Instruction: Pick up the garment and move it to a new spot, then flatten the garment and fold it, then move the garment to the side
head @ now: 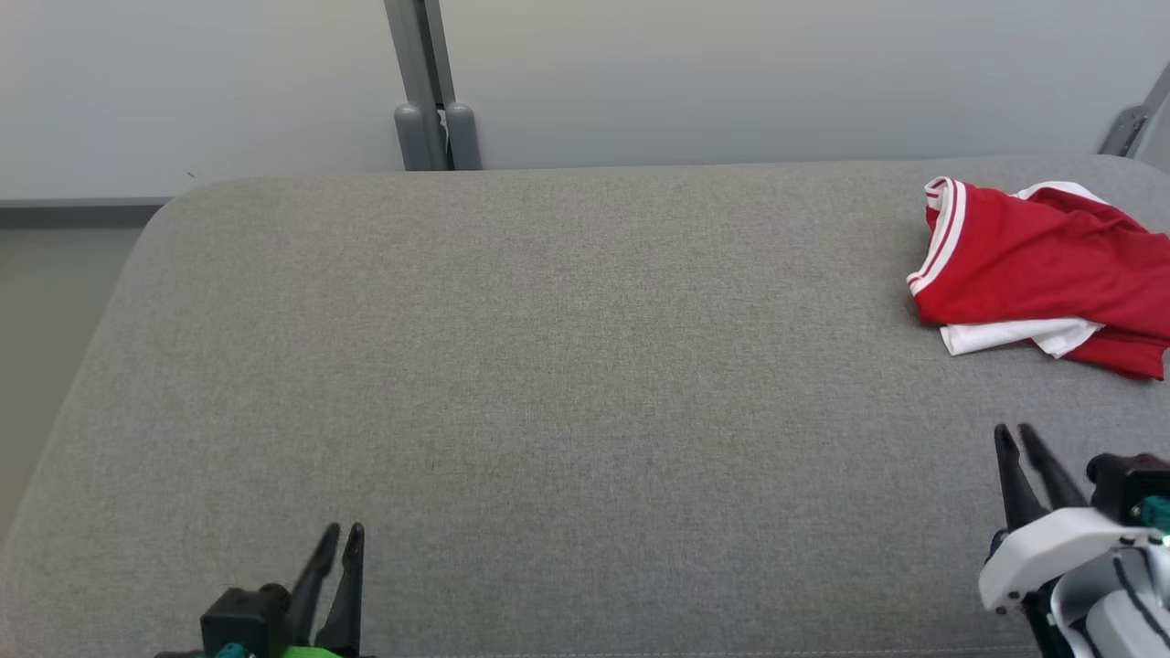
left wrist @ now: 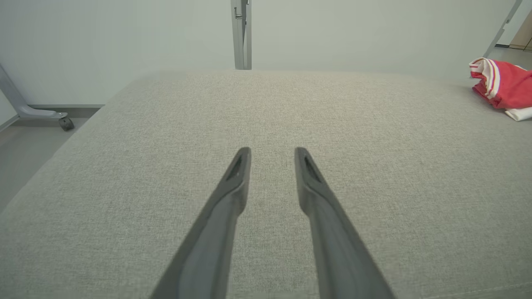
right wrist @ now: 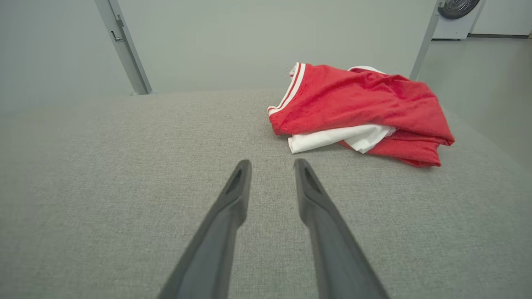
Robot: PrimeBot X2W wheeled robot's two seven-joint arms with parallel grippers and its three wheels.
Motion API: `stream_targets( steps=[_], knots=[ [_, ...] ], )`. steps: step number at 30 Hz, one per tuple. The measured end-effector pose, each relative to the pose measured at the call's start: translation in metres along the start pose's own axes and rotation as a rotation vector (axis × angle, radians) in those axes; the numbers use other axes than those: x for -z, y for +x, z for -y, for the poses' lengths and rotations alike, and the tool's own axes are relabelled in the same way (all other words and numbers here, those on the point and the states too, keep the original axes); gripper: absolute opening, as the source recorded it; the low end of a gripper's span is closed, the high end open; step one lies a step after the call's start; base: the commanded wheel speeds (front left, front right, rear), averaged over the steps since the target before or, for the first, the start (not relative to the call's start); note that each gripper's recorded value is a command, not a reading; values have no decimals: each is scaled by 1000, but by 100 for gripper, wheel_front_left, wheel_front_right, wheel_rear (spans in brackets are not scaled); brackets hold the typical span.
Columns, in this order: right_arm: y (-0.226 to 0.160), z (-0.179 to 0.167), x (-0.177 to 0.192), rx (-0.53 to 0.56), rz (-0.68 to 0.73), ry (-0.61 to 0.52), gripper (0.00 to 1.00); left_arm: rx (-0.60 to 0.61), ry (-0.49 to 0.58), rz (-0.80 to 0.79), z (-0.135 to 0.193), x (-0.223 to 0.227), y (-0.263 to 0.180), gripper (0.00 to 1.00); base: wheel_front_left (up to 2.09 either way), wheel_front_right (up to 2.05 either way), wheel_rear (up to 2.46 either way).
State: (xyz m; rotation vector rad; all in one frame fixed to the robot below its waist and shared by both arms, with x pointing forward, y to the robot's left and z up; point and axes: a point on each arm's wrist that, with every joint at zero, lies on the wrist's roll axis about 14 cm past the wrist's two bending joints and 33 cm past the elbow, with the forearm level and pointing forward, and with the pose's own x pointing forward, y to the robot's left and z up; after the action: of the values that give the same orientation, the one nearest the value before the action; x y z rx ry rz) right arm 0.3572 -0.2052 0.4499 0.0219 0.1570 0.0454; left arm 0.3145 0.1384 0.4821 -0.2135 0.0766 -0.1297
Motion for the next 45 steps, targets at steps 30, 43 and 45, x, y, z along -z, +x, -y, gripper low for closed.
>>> stream_targets(
  steps=[30, 43, 45],
  knots=[
    [-8, -4, 28, 82, -119, 398, 0, -78, -337, -85, -11, 20, 0, 0, 0, 0, 0],
    [-4, -4, 25, 101, -119, 585, 0, -110, -491, -88, -22, 18, 8, 0, 0, 0, 0],
    [-4, -4, 24, 104, -119, 618, 0, -111, -506, -86, -23, 18, 9, 0, 0, 0, 0]
  ],
)
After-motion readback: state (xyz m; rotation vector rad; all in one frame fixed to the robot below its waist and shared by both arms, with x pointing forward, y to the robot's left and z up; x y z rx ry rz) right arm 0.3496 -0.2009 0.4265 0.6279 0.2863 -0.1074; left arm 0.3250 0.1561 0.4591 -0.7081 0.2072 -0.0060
